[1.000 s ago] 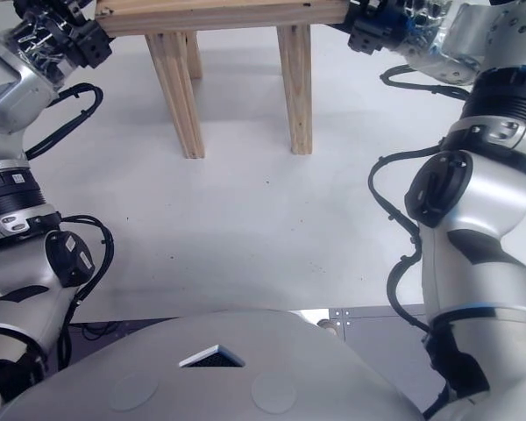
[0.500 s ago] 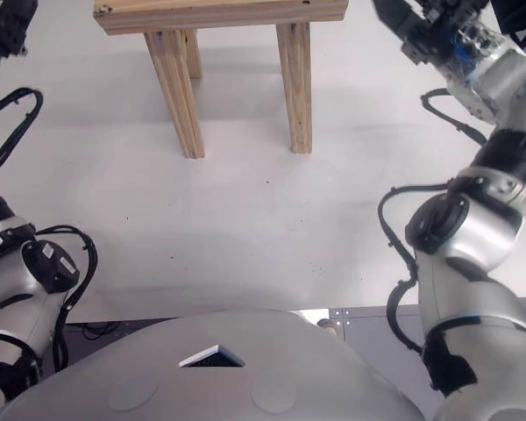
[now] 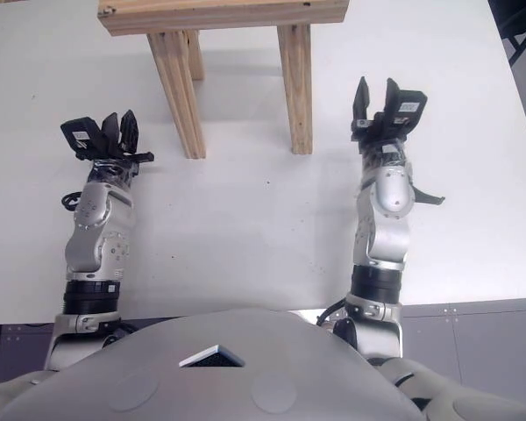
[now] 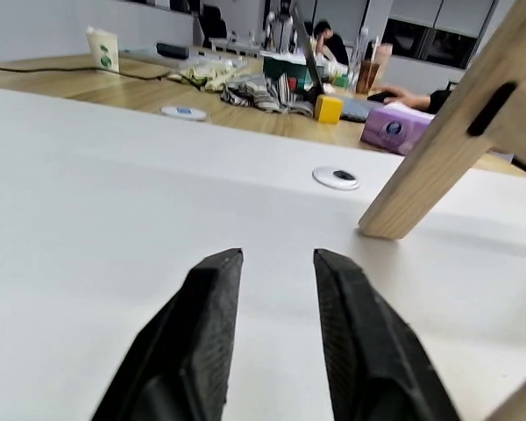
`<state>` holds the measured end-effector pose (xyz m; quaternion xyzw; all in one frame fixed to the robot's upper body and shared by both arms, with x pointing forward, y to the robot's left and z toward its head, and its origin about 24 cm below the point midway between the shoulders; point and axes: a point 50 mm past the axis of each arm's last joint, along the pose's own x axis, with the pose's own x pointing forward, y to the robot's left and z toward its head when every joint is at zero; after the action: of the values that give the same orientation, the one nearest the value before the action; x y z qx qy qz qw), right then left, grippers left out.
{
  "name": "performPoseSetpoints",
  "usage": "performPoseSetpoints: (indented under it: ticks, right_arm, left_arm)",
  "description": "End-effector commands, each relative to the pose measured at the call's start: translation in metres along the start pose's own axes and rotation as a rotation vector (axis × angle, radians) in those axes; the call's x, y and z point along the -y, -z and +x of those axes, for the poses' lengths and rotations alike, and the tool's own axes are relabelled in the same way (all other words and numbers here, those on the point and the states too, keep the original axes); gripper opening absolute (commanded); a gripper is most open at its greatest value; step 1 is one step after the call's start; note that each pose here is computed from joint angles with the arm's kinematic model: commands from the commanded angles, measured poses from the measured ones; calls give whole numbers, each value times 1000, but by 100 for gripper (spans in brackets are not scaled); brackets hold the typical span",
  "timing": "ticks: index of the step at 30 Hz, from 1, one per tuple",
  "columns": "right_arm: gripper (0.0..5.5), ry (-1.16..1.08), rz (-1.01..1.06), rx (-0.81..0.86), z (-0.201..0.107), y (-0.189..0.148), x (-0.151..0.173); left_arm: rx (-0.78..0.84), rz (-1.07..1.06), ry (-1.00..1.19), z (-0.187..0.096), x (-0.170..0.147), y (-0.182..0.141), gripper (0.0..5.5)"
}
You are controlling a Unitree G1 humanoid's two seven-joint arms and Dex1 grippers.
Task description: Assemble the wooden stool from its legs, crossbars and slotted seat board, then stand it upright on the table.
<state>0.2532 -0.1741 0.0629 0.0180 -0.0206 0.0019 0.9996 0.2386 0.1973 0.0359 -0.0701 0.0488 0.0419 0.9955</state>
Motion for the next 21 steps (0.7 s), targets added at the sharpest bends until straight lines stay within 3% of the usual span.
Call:
performPoseSetpoints:
  ticks: [1, 7, 10, 21]
  right_arm:
    - [159, 4, 6, -22, -11, 6, -11]
    - [61, -18, -2, -15, -16, 8, -27]
    - [7, -37, -9, -2, -19, 8, -36]
    - [3, -30, 1, 1, -16, 8, -43]
  left_arm:
    - [3, 21, 7, -8, 3, 2, 90]
    - [-15, 42, 50, -17, 4, 3, 5]
    - [-9, 51, 71, -20, 2, -1, 0]
    - [7, 86, 78, -11, -12, -11, 0]
